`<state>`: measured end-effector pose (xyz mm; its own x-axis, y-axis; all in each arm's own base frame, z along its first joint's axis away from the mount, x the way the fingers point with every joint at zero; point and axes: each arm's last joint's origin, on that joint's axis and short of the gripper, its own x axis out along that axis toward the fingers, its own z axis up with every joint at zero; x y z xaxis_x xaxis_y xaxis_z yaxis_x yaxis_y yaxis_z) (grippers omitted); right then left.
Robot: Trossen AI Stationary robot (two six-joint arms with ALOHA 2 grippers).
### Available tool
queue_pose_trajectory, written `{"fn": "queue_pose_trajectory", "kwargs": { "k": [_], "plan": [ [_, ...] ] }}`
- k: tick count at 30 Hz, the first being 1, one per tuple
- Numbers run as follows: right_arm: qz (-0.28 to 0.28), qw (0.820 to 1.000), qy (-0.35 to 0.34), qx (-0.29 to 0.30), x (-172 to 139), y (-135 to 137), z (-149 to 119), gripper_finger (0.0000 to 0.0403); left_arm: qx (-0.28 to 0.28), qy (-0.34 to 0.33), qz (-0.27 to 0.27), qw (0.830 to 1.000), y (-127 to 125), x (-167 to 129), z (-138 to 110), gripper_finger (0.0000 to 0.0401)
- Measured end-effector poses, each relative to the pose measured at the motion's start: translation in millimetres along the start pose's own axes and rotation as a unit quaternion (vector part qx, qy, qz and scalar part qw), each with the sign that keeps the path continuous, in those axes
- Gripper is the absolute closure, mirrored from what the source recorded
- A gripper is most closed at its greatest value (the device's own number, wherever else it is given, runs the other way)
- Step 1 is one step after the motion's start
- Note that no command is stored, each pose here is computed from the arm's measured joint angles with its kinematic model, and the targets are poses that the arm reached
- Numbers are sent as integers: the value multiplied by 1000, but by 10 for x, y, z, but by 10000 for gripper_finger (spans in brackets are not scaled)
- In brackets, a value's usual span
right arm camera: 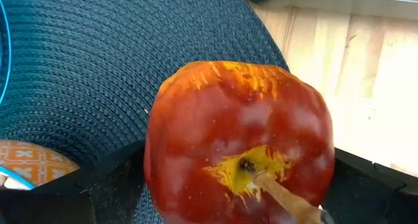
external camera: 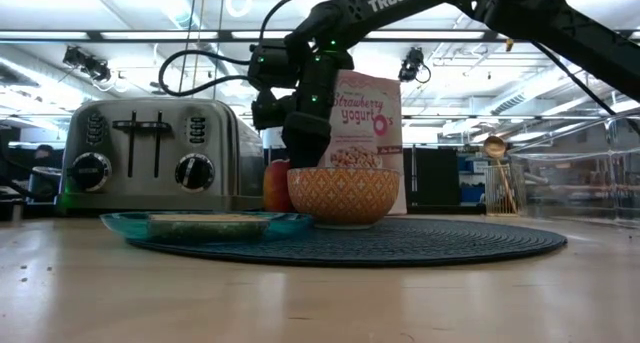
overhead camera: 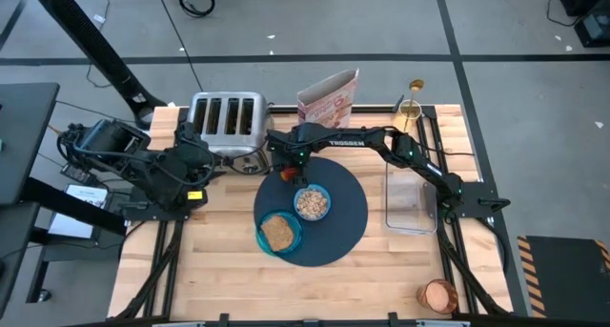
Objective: Arrange a breakfast setting
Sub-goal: Put the red apple on the blue table mat to the top left of the blue bowl, then put the orange cup on the blue table table mat to the right of the red apple
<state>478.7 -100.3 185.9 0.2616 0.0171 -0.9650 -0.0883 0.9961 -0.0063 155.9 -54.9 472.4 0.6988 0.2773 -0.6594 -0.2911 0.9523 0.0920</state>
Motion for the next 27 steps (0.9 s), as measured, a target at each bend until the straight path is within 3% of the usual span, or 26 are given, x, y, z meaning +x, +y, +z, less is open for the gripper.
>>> {"fn": "queue_pose_trajectory", "kwargs": {
  "k": [7,27],
  "plan": [
    [1,1000,2,2,-45,2,8,10,0,0,0,1000,0,0,0,234],
    [-16,998,-59,15,-679,-3,185,11,0,0,0,1000,-1,0,0,234]
  ]
}}
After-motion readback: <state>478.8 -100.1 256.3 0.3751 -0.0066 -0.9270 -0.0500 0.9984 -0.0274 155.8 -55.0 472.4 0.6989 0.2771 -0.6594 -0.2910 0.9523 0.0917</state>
